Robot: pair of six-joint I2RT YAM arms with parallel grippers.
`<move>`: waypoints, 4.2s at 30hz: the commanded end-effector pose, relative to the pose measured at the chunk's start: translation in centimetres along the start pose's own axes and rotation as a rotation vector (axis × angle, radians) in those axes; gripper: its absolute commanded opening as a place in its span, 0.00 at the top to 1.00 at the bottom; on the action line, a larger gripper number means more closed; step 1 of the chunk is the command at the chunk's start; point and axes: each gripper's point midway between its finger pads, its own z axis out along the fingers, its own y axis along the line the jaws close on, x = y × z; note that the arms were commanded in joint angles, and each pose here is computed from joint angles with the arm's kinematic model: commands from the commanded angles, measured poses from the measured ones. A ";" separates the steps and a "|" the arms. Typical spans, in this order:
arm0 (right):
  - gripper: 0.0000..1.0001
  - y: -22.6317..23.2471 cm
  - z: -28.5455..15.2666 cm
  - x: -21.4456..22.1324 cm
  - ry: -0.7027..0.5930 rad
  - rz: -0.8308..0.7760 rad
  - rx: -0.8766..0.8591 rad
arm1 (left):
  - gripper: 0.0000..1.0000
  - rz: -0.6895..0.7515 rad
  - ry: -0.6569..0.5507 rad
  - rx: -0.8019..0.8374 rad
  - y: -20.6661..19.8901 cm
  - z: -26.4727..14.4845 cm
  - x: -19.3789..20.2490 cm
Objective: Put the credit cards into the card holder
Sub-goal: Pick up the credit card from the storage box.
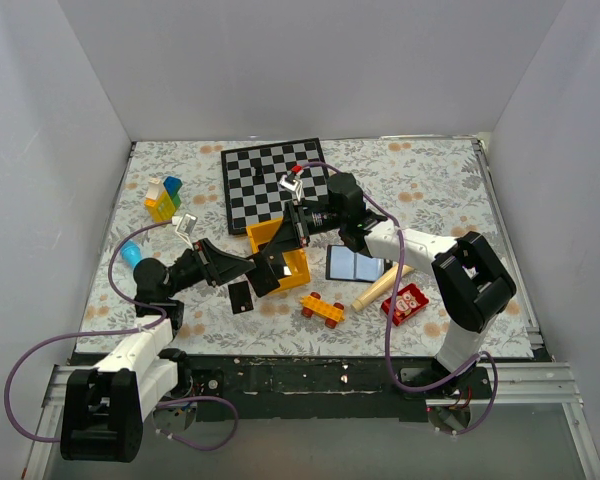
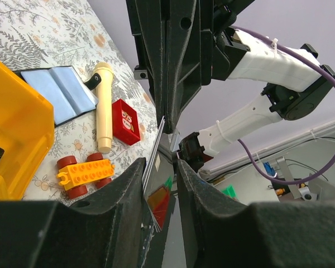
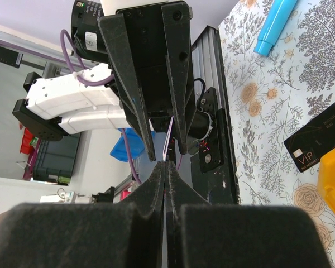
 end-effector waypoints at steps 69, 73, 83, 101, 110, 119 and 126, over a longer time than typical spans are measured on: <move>0.99 1.4 1.1 -6.2 -0.141 0.019 0.057 | 0.39 0.007 -0.198 -0.256 2.2 -1.4 -2.9; 0.99 1.2 1.3 -6.0 -0.134 0.040 0.038 | 0.39 0.007 -0.205 -0.233 1.8 -1.2 -3.1; 0.99 1.5 1.2 -5.8 -0.134 0.046 0.018 | 0.74 0.008 -0.208 -0.195 1.3 -1.2 -2.9; 0.99 0.7 -0.7 -5.7 -0.138 0.041 0.034 | 1.00 0.033 -0.147 -0.123 0.1 -0.9 -2.0; 0.76 1.3 -0.6 -5.2 -0.114 0.041 -0.009 | 1.00 0.044 -0.180 -0.110 -0.4 -0.7 -3.1; 0.75 1.6 -0.4 -4.7 -0.095 0.041 -0.029 | 1.00 0.049 -0.194 -0.087 -0.9 -0.3 -4.1; 0.71 1.6 0.0 -4.3 -0.084 0.042 -0.034 | 1.00 0.059 -0.188 -0.074 -1.3 -0.1 -4.4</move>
